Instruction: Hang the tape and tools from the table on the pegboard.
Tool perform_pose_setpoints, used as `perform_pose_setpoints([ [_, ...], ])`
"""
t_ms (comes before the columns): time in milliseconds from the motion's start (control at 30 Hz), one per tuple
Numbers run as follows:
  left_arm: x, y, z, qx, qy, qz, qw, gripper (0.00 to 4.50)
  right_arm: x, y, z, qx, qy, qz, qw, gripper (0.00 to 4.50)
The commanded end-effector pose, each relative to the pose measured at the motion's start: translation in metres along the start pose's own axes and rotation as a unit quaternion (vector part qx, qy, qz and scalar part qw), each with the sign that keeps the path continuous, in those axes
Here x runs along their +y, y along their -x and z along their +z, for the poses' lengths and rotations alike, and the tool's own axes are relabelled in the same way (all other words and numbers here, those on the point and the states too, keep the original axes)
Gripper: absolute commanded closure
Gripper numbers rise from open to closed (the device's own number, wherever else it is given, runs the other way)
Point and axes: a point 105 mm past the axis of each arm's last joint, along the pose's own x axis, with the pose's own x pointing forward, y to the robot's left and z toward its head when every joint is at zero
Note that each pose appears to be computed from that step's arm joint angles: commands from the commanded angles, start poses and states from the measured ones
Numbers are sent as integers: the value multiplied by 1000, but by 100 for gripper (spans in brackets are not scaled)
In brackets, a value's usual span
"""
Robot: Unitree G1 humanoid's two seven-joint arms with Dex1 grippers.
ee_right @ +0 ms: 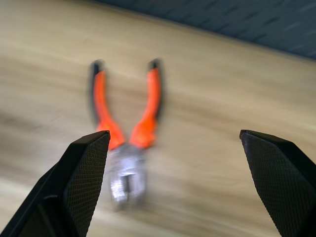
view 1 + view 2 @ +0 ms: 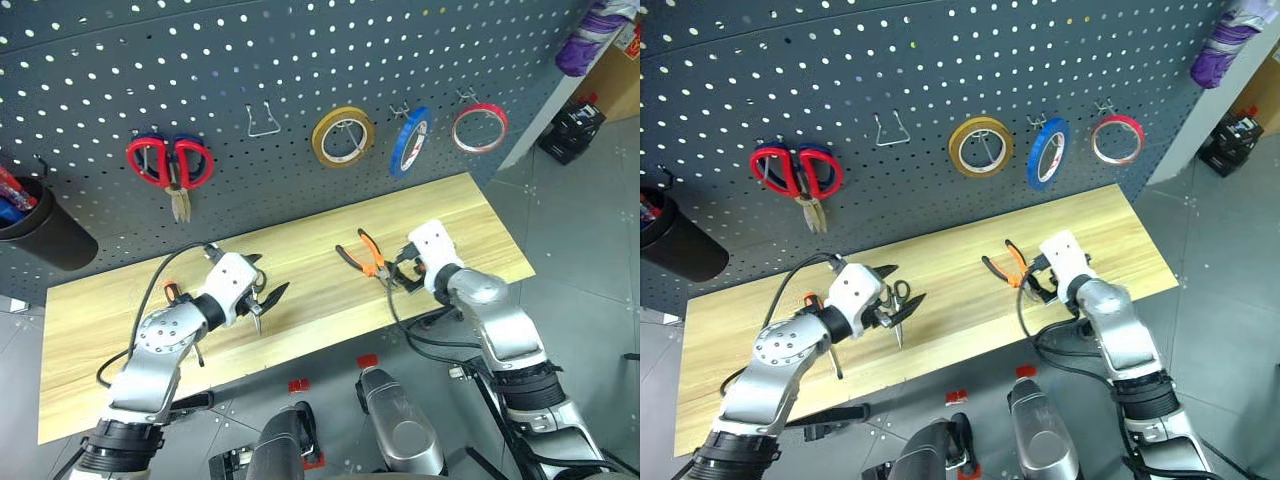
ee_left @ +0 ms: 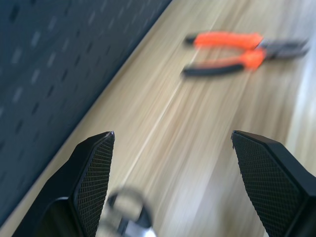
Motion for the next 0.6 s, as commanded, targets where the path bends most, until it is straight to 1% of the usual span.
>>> perform_pose_setpoints([
  [33, 6, 5, 7, -15, -17, 8, 1000, 50, 6, -11, 5, 25, 2, -1, 1000, 1],
  [167, 5, 2, 9, -18, -17, 5, 1000, 50, 4, -31, 5, 46, 0, -9, 999, 1],
  [300, 0, -2, 13, -25, -18, -2, 1000, 50, 9, -50, 5, 64, 0, 3, 998, 1],
  [600, -4, -7, 18, -33, -18, -10, 999, 50, 16, -76, 5, 89, 11, 23, 996, 1],
])
